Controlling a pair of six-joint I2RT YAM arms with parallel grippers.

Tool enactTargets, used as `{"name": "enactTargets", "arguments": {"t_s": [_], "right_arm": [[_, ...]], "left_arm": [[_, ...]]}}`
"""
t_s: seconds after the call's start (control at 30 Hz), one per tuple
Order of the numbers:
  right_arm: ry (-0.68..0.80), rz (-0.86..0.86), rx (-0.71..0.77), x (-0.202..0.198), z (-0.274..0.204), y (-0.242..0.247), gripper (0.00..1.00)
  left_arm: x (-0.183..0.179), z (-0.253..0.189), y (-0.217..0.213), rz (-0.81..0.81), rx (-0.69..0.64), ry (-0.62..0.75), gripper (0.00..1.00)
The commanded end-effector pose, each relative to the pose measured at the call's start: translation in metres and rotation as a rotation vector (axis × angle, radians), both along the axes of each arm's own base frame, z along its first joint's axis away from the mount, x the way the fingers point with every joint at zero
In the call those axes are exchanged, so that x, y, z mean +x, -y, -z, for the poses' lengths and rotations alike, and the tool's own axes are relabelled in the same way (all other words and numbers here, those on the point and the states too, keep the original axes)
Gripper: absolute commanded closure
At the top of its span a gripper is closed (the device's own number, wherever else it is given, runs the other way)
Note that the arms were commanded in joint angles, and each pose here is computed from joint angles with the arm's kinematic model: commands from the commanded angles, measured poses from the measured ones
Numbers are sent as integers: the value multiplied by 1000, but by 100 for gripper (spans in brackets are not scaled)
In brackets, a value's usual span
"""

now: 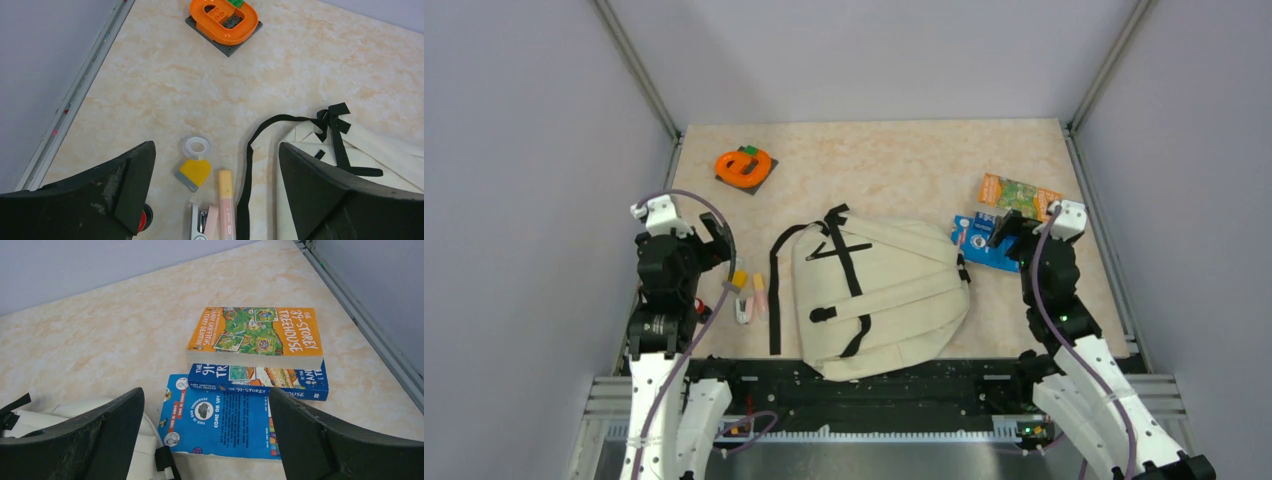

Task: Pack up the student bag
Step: Adjust the student bag at the center of the board.

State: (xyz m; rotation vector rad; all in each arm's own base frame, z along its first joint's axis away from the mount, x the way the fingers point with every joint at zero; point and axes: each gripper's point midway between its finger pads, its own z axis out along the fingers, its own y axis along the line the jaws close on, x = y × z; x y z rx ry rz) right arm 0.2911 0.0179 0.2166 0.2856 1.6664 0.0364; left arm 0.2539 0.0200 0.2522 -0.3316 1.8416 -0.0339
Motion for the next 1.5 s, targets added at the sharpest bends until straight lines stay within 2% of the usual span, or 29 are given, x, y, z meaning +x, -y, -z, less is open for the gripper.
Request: {"name": "enactTargets", "arguments": {"t_s": [0.0, 0.17, 0.33, 0.6, 0.7, 0.83, 1.03, 1.27, 1.47], "right_arm": [[68, 30, 29, 0, -26, 4, 6], [63, 25, 25, -2, -25, 3, 2], [78, -17, 31, -3, -26, -3, 1], [57, -86, 63, 0, -24, -18, 1], [26, -137, 89, 5, -21, -30, 1], [-102, -203, 125, 9, 0, -48, 1], [-301, -245, 171, -5, 39, -61, 1], [-442, -354, 248, -30, 78, -83, 2], [-607, -438, 302, -52, 116, -100, 7]], "left_arm": [[5, -20, -3, -24, -11, 54, 2], [6, -18, -6, -34, -4, 48, 2], [7, -13, -5, -22, 9, 38, 2], [17, 14, 13, 85, -1, -70, 2], [16, 21, 37, 149, -51, -119, 2], [7, 35, 86, 244, -120, -154, 2], [-14, 93, 147, 375, -269, -277, 2], [-50, 141, 168, 403, -457, -422, 2], [-83, 173, 179, 413, -605, -508, 2]]}}
